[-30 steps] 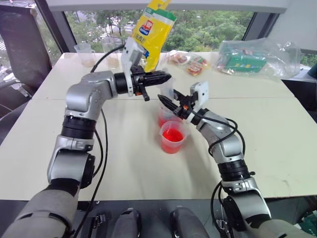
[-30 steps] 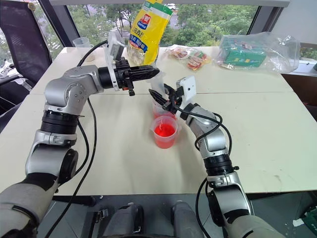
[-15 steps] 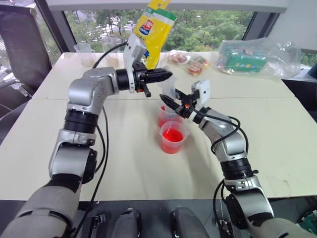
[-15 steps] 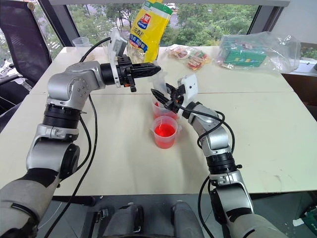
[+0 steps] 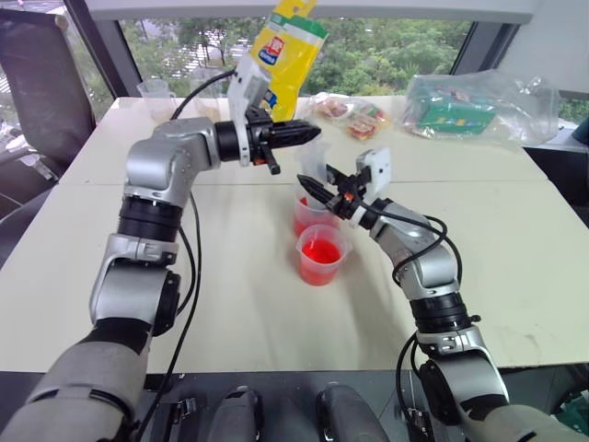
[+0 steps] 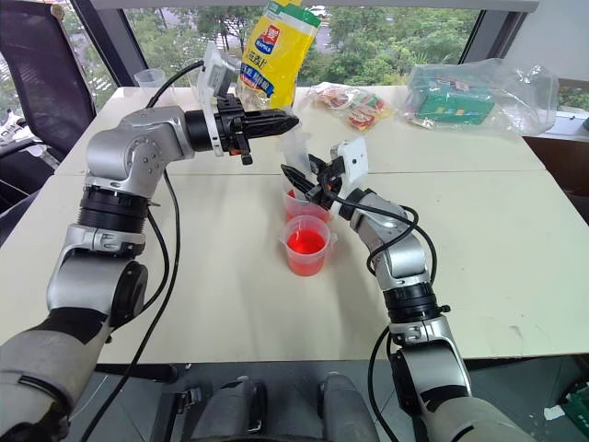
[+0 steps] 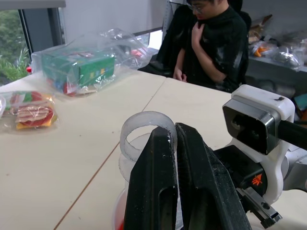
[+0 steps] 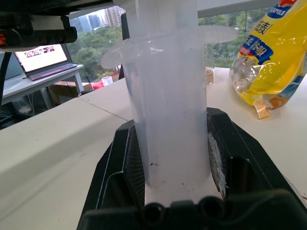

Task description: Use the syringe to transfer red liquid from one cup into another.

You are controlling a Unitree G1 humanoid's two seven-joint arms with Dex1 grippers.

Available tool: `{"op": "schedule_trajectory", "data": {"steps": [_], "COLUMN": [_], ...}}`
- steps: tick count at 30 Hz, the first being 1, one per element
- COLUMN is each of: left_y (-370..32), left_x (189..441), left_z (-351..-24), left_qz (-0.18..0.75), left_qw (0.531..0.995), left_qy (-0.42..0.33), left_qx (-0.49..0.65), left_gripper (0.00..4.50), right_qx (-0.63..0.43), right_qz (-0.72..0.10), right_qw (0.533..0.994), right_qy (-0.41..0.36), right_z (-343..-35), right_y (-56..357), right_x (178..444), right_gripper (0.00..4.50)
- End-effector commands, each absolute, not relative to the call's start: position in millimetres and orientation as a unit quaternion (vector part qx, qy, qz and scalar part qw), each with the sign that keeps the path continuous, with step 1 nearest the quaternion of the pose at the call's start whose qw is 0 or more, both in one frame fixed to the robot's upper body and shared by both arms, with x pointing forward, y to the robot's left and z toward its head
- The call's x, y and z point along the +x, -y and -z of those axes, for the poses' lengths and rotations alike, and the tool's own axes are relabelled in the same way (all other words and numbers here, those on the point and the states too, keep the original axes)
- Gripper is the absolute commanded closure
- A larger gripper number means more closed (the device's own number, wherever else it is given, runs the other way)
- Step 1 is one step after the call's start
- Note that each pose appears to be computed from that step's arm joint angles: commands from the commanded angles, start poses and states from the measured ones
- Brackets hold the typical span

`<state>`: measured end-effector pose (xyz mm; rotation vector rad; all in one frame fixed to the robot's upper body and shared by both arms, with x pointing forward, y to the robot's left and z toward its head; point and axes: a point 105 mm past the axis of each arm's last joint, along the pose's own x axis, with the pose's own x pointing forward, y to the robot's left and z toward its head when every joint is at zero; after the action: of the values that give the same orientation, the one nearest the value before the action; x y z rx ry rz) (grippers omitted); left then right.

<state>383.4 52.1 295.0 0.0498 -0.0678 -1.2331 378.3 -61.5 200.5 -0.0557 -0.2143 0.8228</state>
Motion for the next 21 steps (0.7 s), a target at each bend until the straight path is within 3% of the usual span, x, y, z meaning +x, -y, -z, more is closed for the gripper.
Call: {"op": "schedule_trajectory", "data": {"steps": [1, 5, 6, 8, 15, 21], "left_y": [-55, -53, -53, -52, -57, -74], "left_x": [368, 367, 367, 364, 360, 355], "left_z": [-356, -349, -345, -332, -313, -312], "left_qz": [0.572, 0.578, 0.581, 0.592, 0.592, 0.579], "left_qw": [0.805, 0.803, 0.802, 0.797, 0.799, 0.81], "left_qy": [0.147, 0.136, 0.129, 0.108, 0.084, 0.078], "left_qx": [0.054, 0.048, 0.046, 0.044, 0.058, 0.059], "left_gripper": [4.46, 4.46, 4.18, 3.54, 0.03, 0.03], "right_qx": [-0.037, -0.034, -0.034, -0.027, -0.022, -0.021], "right_qz": [-0.424, -0.421, -0.418, -0.412, -0.403, -0.392], "right_qw": [0.904, 0.904, 0.904, 0.904, 0.903, 0.904], "right_qy": [0.052, 0.074, 0.084, 0.107, 0.146, 0.171], "right_z": [-173, -186, -193, -210, -242, -264], "right_y": [51, 52, 52, 54, 58, 65], "right_x": [374, 374, 375, 375, 375, 378], "right_gripper": [3.11, 3.11, 3.11, 3.11, 3.11, 3.11]}}
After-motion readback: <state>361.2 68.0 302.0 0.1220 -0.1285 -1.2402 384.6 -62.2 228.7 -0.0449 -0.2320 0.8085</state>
